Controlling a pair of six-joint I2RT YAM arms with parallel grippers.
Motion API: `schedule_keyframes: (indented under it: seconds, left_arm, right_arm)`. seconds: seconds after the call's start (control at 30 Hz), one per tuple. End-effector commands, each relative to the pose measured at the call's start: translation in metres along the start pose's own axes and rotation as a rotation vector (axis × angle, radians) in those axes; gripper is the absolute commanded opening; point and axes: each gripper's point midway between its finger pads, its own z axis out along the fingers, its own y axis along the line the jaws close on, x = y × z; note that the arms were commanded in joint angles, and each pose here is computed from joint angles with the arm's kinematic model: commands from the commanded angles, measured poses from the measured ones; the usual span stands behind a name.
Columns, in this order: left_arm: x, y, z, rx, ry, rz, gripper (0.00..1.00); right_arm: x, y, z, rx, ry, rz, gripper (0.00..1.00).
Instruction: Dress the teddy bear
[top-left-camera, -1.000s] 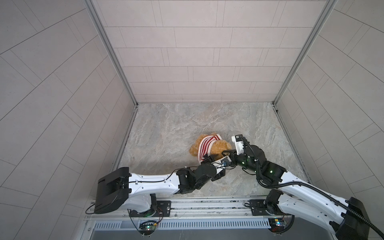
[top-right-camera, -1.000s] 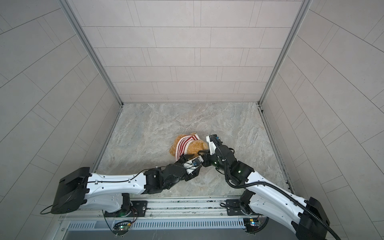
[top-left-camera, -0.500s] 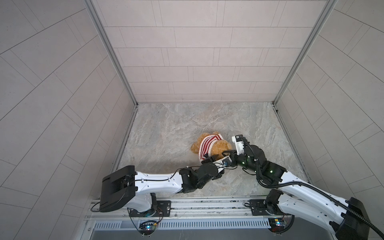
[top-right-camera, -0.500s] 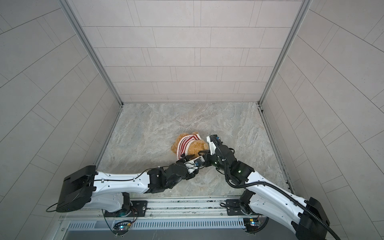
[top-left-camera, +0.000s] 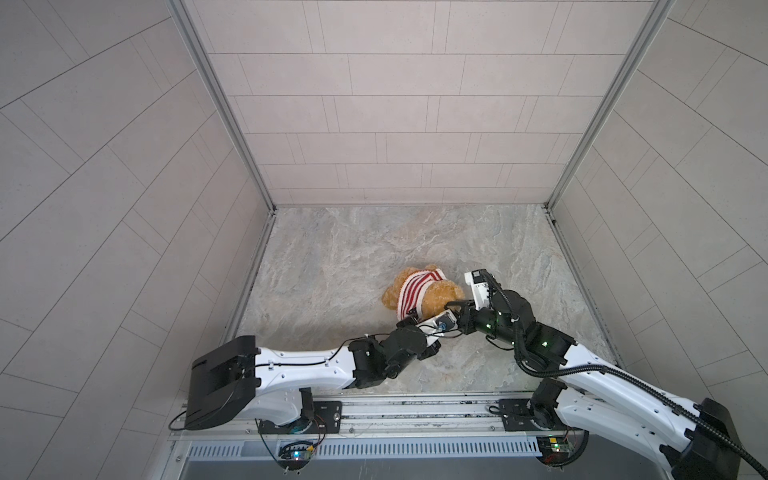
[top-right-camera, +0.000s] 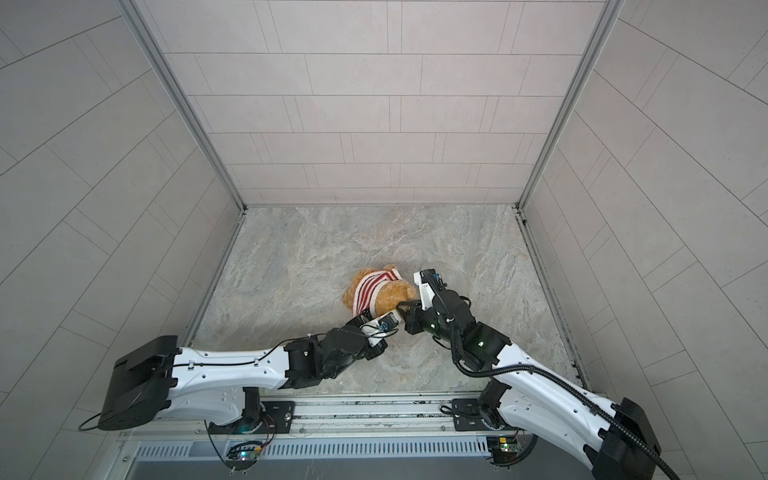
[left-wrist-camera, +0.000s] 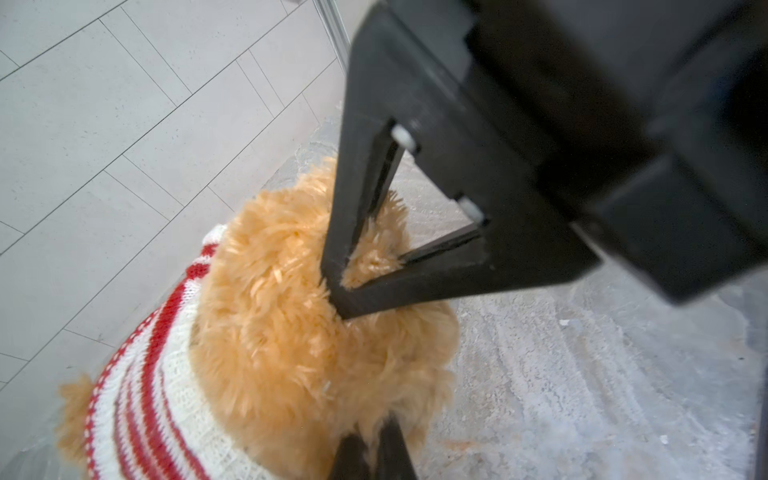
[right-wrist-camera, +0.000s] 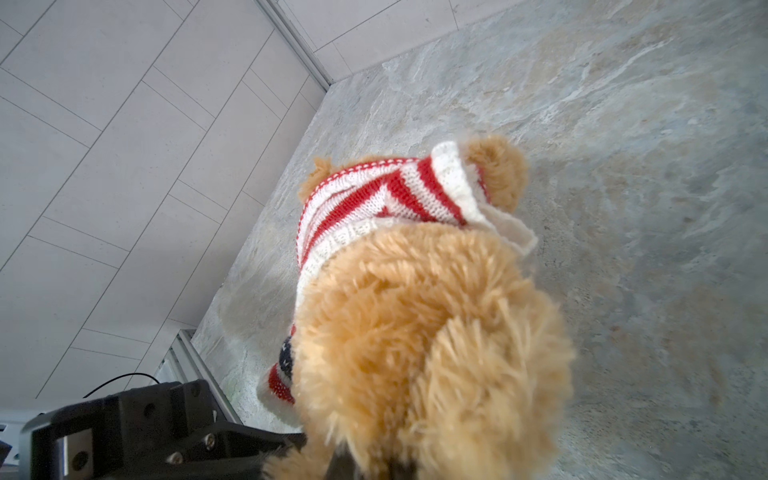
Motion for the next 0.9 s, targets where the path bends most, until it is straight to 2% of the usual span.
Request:
schedule_keyframes:
  seconds: [0.0,0.07,0.13,0.17,0.23,0.37,0.63,0.73,0.87]
  left_arm:
    - [-0.006,0.012,-0.013,0.035,-0.029,-0.118,0.00]
    - [-0.012,0.019,-0.020,0.068,-0.046,-0.172,0.00]
    - [-0.013,0.025,-0.024,0.088,-0.043,-0.208,0.00]
    - [-0.015,0.025,-0.027,0.108,-0.045,-0.224,0.00]
    - [-0.018,0.022,-0.033,0.156,-0.049,-0.239,0.00]
    - [-0.021,0.015,-0.045,0.237,-0.045,-0.246,0.00]
    - [-0.037,0.008,-0.074,0.362,-0.024,-0.223,0.00]
    - [-0.042,0.006,-0.080,0.388,-0.029,-0.215,0.00]
    - [-0.046,0.003,-0.088,0.426,-0.041,-0.204,0.00]
  right_arm:
    - [-0.031,0.020,-0.013,-0.076,-0.129,-0.043,0.25]
    - [-0.030,0.025,-0.018,-0.098,-0.129,-0.097,0.50]
    - [-0.027,0.029,-0.023,-0.110,-0.117,-0.156,0.70]
    - [-0.026,0.034,-0.028,-0.124,-0.112,-0.199,0.75]
    - [-0.024,0.046,-0.037,-0.154,-0.121,-0.293,0.80]
    - [-0.013,0.059,-0.048,-0.201,-0.140,-0.479,0.82]
    - [0.014,0.096,-0.056,-0.305,-0.109,-0.841,0.78]
    - [0.019,0.106,-0.051,-0.308,-0.049,-0.937,0.72]
    - [0.016,0.105,-0.040,-0.253,-0.027,-0.989,0.64]
